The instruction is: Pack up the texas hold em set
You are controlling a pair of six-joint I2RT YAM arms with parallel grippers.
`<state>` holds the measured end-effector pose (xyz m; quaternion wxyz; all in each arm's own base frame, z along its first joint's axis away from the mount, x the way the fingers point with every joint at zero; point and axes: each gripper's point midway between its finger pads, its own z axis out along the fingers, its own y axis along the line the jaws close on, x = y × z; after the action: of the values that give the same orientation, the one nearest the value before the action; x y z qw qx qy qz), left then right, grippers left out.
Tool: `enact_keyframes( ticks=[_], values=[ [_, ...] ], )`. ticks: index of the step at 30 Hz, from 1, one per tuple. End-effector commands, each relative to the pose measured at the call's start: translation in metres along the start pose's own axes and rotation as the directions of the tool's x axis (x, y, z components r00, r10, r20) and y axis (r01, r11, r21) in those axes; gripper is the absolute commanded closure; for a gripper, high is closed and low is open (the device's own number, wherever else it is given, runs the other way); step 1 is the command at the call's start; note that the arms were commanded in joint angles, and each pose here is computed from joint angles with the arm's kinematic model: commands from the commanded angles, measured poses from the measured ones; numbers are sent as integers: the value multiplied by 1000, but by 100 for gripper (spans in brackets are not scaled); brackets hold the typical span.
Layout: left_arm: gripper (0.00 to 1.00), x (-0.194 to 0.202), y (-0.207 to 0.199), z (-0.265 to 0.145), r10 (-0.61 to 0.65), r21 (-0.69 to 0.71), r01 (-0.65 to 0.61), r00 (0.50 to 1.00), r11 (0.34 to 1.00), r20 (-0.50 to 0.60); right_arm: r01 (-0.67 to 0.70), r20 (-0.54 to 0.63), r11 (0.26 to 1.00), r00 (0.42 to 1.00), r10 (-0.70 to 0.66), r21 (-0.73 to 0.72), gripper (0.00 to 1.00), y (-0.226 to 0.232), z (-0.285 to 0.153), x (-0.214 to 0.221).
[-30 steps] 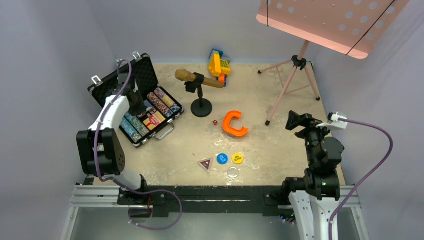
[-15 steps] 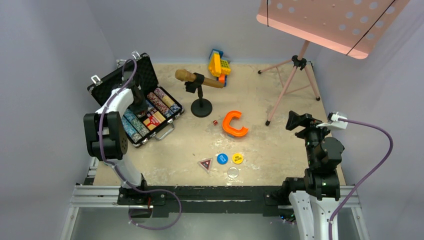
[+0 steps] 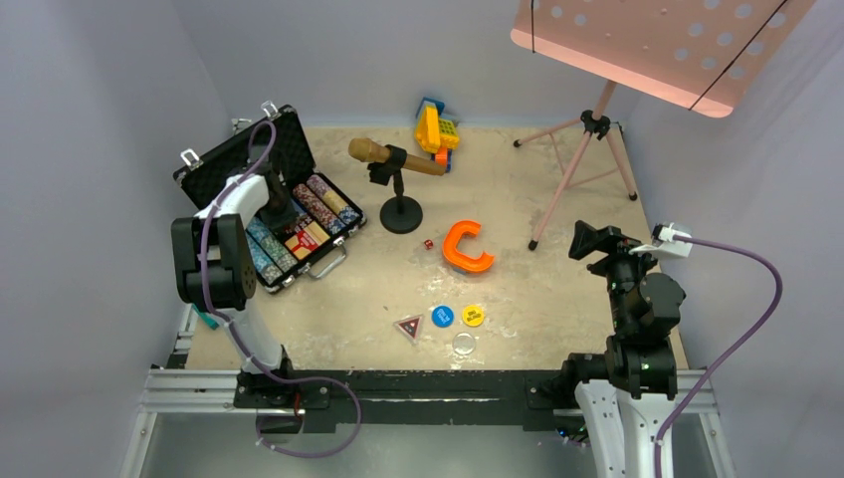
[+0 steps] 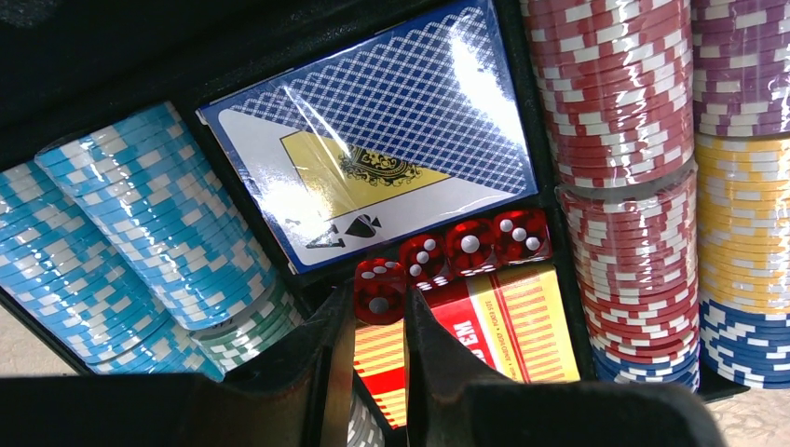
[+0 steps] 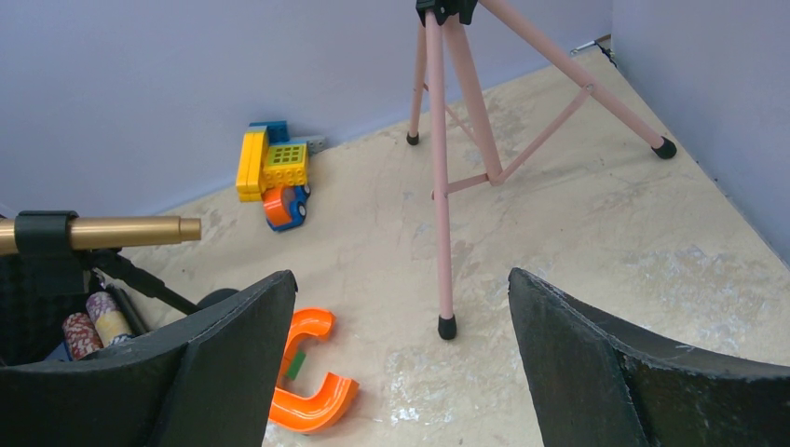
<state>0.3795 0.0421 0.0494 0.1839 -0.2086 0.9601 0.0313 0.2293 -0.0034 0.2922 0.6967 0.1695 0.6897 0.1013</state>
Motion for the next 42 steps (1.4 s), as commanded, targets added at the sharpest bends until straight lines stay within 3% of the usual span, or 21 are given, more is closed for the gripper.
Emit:
enact_keyframes(
  ticks=[1,9,18,26,42],
  values=[
    [100,-11,-4,-3,-32,19,32,999,999,12,6,42,999,999,-4,-32,11,8,-2,-15],
    [100,-11,-6,-2,-28,28,27,1000,999,4,6,42,999,999,-5,-33,11,8,-2,-15],
    [74,-11,-7,-5,-30,37,30,1000,999,9,7,40,999,999,-6,-34,11,8,-2,-14],
    [60,-11,-8,-7,-28,40,28,1000,999,8,7,40,999,999,-5,-34,11,8,-2,-14],
    [63,-14,-19,-4,-8,109,5,1000,994,29,9,39,999,999,-7,-36,11,8,-2,-14]
  ],
)
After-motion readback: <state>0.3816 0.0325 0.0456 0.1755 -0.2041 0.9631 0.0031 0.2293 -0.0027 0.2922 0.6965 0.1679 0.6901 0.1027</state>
